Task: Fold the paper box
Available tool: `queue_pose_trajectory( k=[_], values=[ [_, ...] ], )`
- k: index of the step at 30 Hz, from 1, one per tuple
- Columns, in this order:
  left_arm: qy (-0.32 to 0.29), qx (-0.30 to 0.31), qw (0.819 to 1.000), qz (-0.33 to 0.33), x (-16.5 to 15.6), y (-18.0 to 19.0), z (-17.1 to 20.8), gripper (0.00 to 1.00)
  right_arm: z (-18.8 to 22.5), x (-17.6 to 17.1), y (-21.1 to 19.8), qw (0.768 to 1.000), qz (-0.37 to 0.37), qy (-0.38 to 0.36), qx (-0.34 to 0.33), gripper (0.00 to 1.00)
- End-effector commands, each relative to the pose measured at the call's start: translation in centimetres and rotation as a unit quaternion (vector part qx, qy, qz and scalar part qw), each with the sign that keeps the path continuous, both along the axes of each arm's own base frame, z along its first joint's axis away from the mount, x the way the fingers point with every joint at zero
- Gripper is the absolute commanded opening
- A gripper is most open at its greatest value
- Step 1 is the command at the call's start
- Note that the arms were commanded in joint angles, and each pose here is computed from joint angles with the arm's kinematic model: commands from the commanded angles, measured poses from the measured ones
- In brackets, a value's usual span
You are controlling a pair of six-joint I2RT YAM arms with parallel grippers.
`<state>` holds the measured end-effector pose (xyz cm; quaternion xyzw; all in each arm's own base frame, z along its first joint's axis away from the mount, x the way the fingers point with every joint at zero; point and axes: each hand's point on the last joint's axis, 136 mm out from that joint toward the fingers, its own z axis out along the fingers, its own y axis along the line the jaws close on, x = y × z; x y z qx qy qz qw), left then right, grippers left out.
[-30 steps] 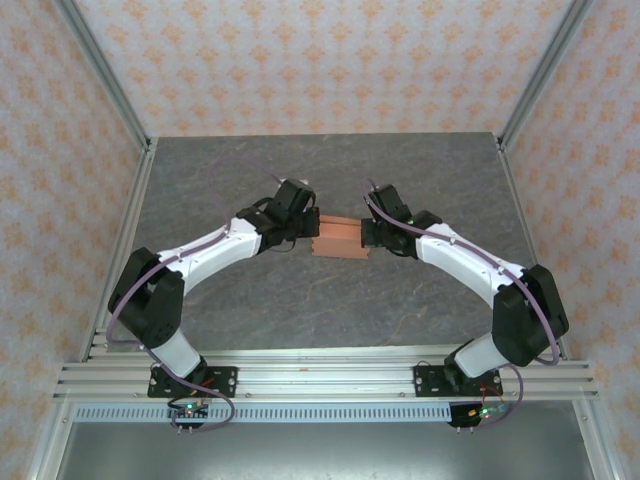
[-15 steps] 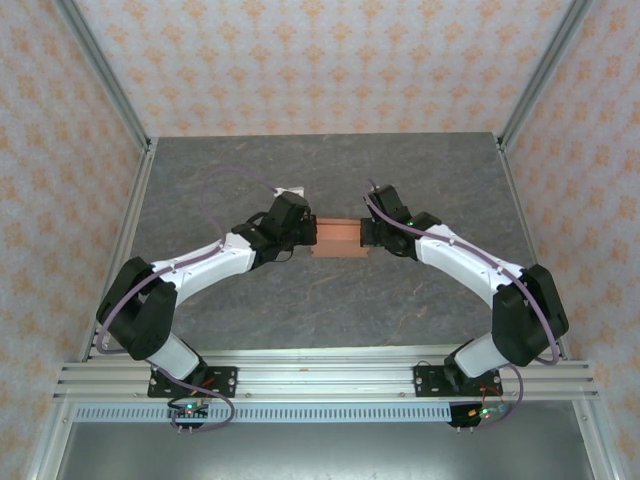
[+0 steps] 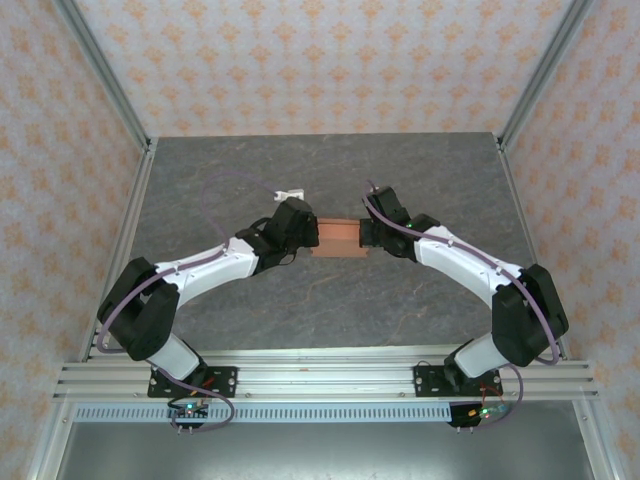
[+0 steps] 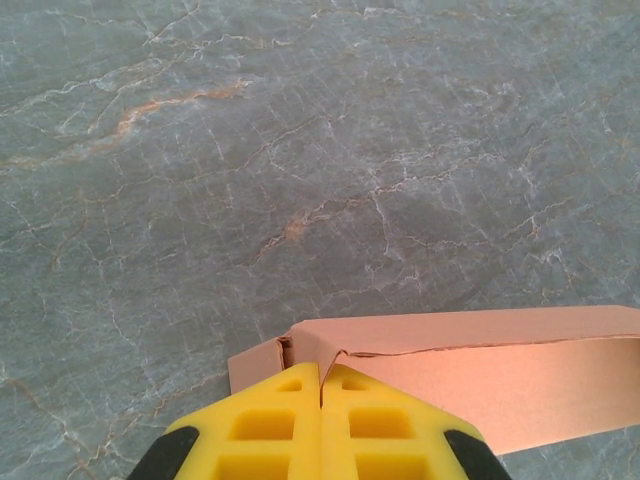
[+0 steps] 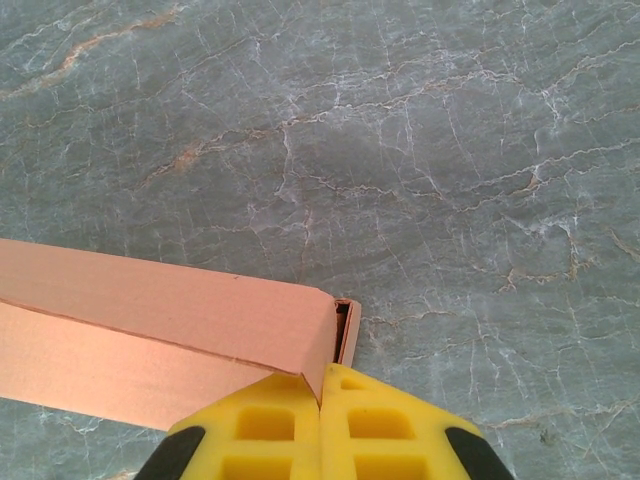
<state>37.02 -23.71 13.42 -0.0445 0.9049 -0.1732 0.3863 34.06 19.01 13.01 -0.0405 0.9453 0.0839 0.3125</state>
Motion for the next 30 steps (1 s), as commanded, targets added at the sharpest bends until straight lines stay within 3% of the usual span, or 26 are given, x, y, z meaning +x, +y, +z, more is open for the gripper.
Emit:
queue_pose_trajectory(
  k=[1, 12, 30],
  values=[
    [0.020, 0.040, 0.999, 0.001, -1.5, 1.4, -2.6, 0.00, -1.5, -1.1, -0.6, 1.000, -0.007, 0.017, -0.016, 0.00],
    [-0.006, 0.067, 0.998, 0.006, -2.9, 1.9, -4.3, 0.00, -1.7, -1.3, -0.9, 1.000, -0.011, -0.011, 0.001, 0.00],
    [-0.056, 0.146, 0.985, 0.070, -3.4, 3.6, -5.7, 0.00, -3.5, -1.5, -1.3, 0.999, -0.011, -0.040, -0.005, 0.00]
  ],
)
